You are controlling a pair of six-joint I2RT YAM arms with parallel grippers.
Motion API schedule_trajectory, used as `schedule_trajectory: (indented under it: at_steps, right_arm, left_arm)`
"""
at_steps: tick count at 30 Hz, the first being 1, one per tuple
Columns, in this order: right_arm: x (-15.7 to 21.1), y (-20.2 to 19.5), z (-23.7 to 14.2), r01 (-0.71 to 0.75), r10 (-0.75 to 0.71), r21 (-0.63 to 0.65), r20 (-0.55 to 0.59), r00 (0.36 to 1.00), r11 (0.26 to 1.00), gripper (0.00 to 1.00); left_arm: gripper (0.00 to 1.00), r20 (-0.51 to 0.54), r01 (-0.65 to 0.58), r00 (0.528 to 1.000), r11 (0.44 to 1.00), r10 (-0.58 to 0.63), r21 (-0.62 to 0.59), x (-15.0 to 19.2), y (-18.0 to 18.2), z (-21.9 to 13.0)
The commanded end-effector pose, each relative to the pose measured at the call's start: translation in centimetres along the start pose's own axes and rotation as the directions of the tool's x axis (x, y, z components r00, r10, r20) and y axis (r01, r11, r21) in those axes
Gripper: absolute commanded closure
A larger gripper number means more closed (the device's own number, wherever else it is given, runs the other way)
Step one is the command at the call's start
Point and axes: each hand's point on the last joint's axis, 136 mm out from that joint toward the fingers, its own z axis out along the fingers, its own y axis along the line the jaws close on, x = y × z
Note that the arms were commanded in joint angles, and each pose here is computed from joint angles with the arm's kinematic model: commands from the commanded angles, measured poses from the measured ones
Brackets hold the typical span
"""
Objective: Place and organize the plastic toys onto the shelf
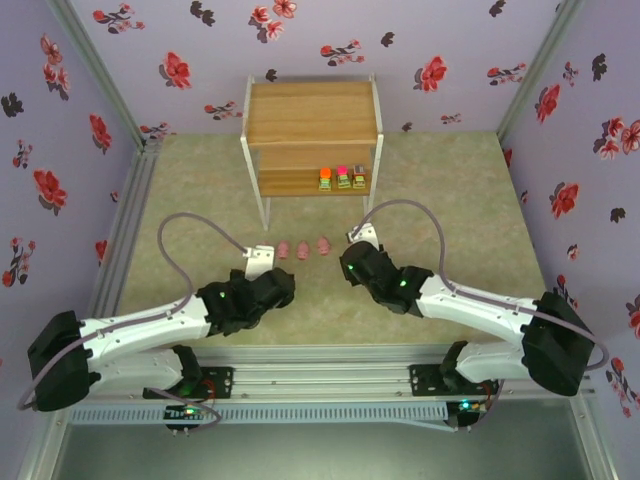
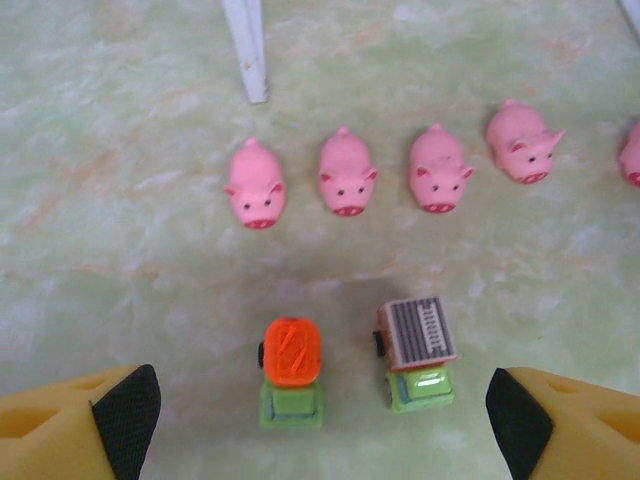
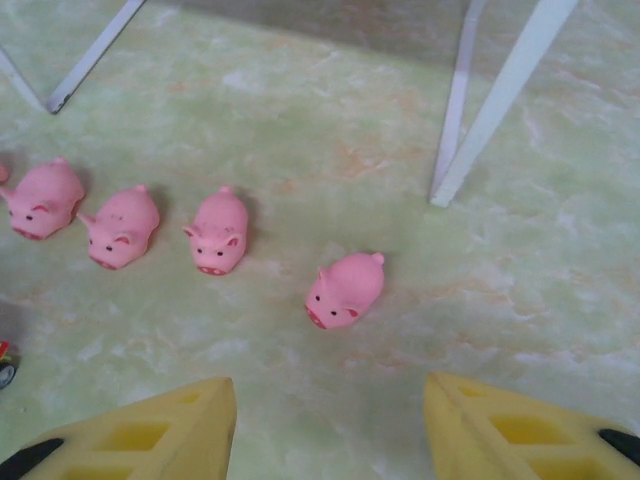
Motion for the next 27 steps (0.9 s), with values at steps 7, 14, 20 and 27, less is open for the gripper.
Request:
schedule_trajectory:
  at_steps: [7,14,20,27]
  right_arm:
    - [0.3,1.2,0.2,-0.030,0.036,-0.109,0.048,0.998,0.994,0.62]
    - [1.3,3.6,1.9,-0.036,0.027,-0.181,-0.048,0.998,0.983,0.58]
    - [2.0,4.2,2.7,-0.043,0.025,-0.186,-0.096,0.995,0.982,0.57]
    - [1.3,2.8,2.1,-0.057,0.049,-0.147,-0.058,0.997,0.987,0.55]
  left_arm:
    - [0.12,-0.004,0.063,0.998,0.987,-0.065,-0.145,1.7,3.5,-0.7]
    - [0.15,-0.073,0.064,0.995,0.989,-0.075,-0.135,4.1,3.3,0.2]
    - [0.15,-0.113,0.048,0.991,0.988,-0.065,-0.145,5.2,3.2,0.8]
    - [0.18,-0.134,0.063,0.988,0.990,-0.080,-0.127,6.0,2.8,1.4]
